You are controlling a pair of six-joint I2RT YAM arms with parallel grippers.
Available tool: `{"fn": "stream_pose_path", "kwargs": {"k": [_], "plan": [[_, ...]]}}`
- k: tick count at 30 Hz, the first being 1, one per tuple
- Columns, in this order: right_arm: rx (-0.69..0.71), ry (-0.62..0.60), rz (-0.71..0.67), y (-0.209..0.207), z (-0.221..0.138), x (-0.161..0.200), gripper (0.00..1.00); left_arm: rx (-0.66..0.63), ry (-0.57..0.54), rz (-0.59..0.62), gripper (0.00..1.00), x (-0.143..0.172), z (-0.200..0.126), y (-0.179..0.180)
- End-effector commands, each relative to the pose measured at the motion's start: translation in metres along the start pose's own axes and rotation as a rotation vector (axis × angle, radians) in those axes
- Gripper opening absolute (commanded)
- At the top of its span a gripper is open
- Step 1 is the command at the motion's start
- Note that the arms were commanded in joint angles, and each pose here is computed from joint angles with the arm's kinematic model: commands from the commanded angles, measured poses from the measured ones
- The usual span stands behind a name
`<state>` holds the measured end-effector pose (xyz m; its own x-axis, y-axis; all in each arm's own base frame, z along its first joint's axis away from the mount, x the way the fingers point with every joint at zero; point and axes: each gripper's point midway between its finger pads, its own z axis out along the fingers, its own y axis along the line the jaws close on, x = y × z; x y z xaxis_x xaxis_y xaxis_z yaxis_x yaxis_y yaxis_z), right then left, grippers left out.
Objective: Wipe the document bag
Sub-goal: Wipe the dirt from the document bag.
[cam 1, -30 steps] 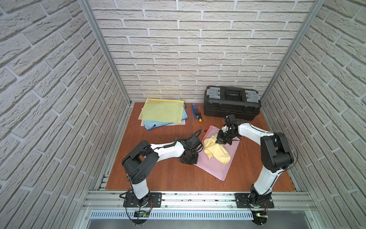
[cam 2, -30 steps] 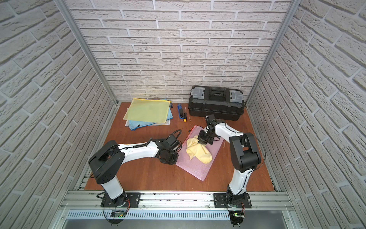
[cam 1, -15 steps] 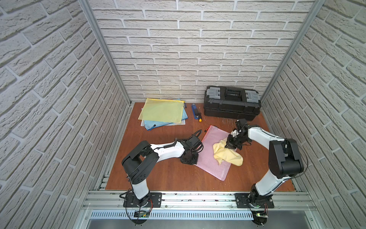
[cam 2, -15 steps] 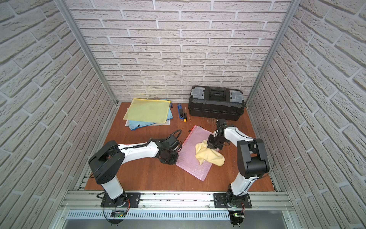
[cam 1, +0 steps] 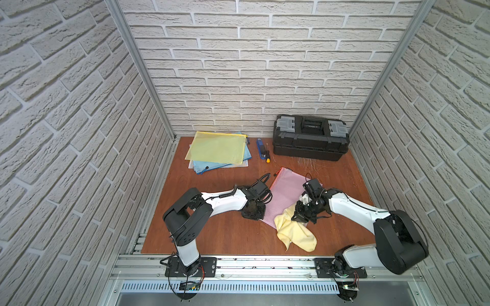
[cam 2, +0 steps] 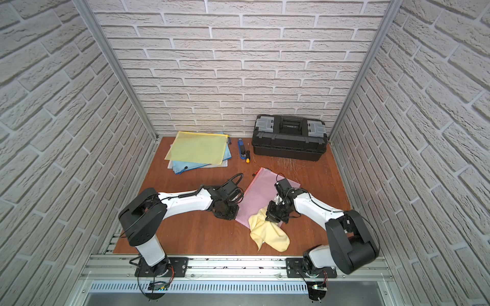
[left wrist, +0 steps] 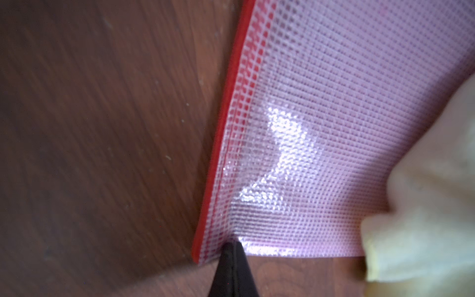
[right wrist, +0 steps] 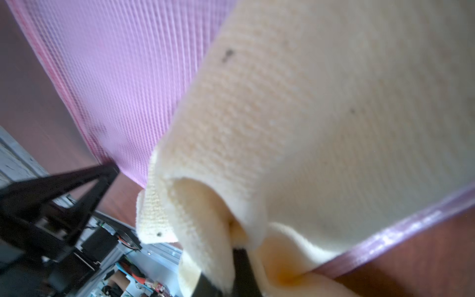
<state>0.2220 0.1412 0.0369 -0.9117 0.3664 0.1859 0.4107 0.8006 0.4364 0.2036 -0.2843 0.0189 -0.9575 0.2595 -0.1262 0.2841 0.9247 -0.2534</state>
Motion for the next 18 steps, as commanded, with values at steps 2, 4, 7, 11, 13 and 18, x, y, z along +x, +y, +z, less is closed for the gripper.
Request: {"fn": "stream_pose_path", "kwargs": {"k": [2,4,7,11,13,18], "plan": [[-0.047,0.004,0.048,-0.016,-0.004,-0.063,0.02,-0.079,0.017,0.009,0.00,0.004,-0.002,0.015],[-0.028,-0.033,0.083,-0.030,-0.014,-0.092,0.02,-0.083,0.008,0.009,0.00,0.003,-0.003,0.016],[0.003,-0.091,0.119,-0.048,-0.036,-0.131,0.02,-0.092,0.009,0.004,0.00,0.005,-0.004,0.018],[-0.015,-0.149,0.143,-0.058,-0.061,-0.170,0.02,-0.094,0.008,0.004,0.00,0.005,-0.005,0.019],[-0.037,-0.141,0.132,-0.053,-0.066,-0.174,0.02,-0.098,0.008,0.008,0.00,0.004,-0.007,0.018],[-0.073,-0.083,0.060,-0.033,-0.058,-0.137,0.02,-0.104,0.010,0.015,0.00,0.004,-0.006,0.019]]}}
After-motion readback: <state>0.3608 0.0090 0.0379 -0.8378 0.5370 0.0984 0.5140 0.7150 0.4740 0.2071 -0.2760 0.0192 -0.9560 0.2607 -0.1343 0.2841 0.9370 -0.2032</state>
